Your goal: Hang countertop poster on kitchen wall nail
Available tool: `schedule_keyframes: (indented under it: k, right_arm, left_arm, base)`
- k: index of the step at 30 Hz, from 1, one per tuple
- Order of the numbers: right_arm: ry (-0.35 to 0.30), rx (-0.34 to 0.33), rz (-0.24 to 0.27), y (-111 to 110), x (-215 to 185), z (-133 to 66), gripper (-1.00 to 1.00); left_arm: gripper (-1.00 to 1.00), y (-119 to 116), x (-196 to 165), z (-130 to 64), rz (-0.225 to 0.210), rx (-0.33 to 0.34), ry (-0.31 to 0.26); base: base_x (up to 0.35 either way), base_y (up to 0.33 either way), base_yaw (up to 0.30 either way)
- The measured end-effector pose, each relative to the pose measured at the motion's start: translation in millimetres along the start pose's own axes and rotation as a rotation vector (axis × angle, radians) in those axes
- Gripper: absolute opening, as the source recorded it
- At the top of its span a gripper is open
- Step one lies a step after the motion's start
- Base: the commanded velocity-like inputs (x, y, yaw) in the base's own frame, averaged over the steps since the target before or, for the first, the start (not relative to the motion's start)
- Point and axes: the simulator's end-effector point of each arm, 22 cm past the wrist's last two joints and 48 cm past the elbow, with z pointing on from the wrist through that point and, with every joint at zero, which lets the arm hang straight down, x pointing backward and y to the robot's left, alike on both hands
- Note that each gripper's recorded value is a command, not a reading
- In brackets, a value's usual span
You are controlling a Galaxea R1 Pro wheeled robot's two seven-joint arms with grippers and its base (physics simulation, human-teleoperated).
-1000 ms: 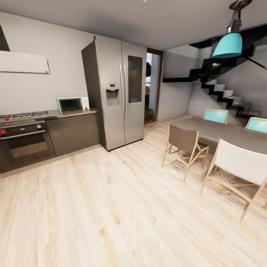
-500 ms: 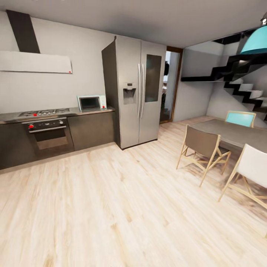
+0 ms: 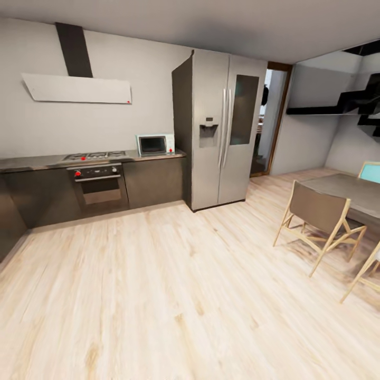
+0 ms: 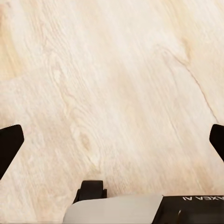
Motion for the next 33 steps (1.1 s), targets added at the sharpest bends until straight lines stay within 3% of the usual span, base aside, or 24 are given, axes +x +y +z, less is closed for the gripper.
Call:
schedule_keyframes:
  k: [15,24,33]
  right_arm:
    - [0.009,-0.004,-0.001,0.4,3.2,0.0,1.00]
    - [0.007,-0.003,0.000,0.0,3.0,-0.1,1.00]
    - [0.015,-0.006,-0.002,0.3,6.0,-0.2,1.00]
  left_arm:
    - [1.00,0.3,2.4,0.2,0.000,0.000,0.006]
    - [1.00,0.6,2.7,0.1,0.000,-0.001,0.007]
    - [1.00,17.0,4.2,-0.1,-0.047,-0.034,0.009]
  base:
    - [0.029,-0.026,0.213]
    - [0.244,-0.184,0.211]
    - [0.306,-0.109,0.129]
